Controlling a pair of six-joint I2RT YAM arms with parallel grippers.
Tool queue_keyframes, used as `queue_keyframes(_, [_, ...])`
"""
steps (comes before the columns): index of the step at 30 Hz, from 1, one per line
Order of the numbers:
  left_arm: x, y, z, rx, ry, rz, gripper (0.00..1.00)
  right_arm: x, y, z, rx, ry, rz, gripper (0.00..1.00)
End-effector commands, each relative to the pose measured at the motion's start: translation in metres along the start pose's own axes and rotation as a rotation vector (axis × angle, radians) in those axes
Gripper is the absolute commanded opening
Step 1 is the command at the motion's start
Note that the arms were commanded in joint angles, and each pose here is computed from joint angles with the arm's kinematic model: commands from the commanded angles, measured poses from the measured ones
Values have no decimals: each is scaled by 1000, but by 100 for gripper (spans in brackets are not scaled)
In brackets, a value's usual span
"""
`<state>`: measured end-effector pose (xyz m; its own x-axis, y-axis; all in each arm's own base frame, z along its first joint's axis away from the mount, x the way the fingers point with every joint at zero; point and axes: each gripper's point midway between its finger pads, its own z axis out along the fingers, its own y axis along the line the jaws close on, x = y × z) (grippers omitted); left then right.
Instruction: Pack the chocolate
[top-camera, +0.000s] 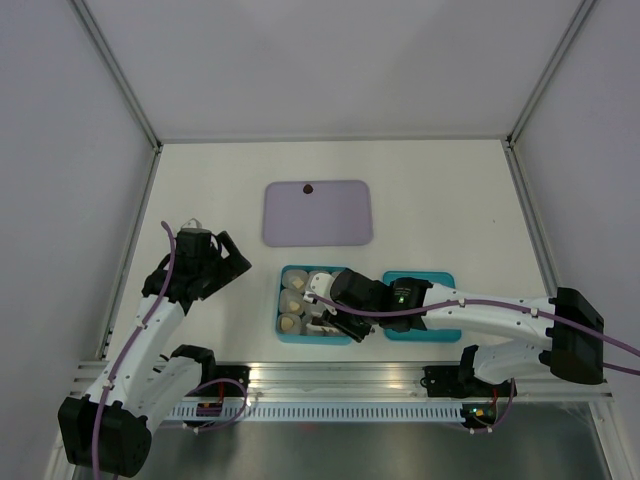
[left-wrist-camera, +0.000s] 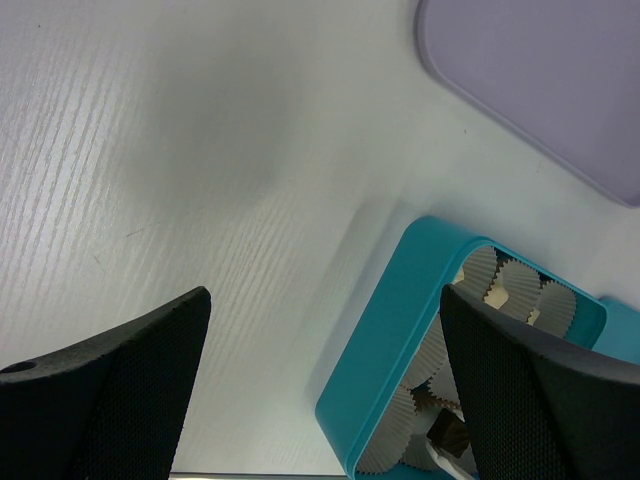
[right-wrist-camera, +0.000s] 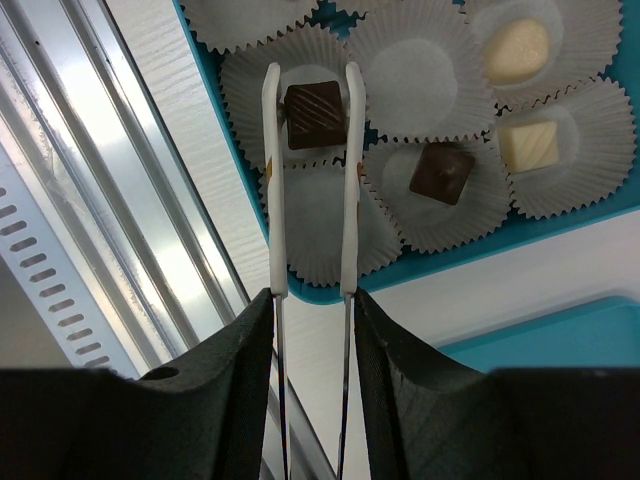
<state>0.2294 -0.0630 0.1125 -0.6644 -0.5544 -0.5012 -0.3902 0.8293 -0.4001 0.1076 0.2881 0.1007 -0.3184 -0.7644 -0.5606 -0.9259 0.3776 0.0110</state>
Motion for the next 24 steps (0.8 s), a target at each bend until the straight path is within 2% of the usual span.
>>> queue_keyframes(1, [-1,-3,-1,19,-8,24,99,-21,1,-10,2,-69,4,42])
queue_keyframes(12, [-2,-3,-1,20,-12,23,100,-33,1,-17,2,-118,10,44])
queue_keyframes(20, [-3,-3,-2,20,-16,23,100,-91,-20,-48,111,-310,53,42])
queue_keyframes(24, [-2,-4,-1,21,-11,24,100,-119,-54,-54,179,-370,127,41])
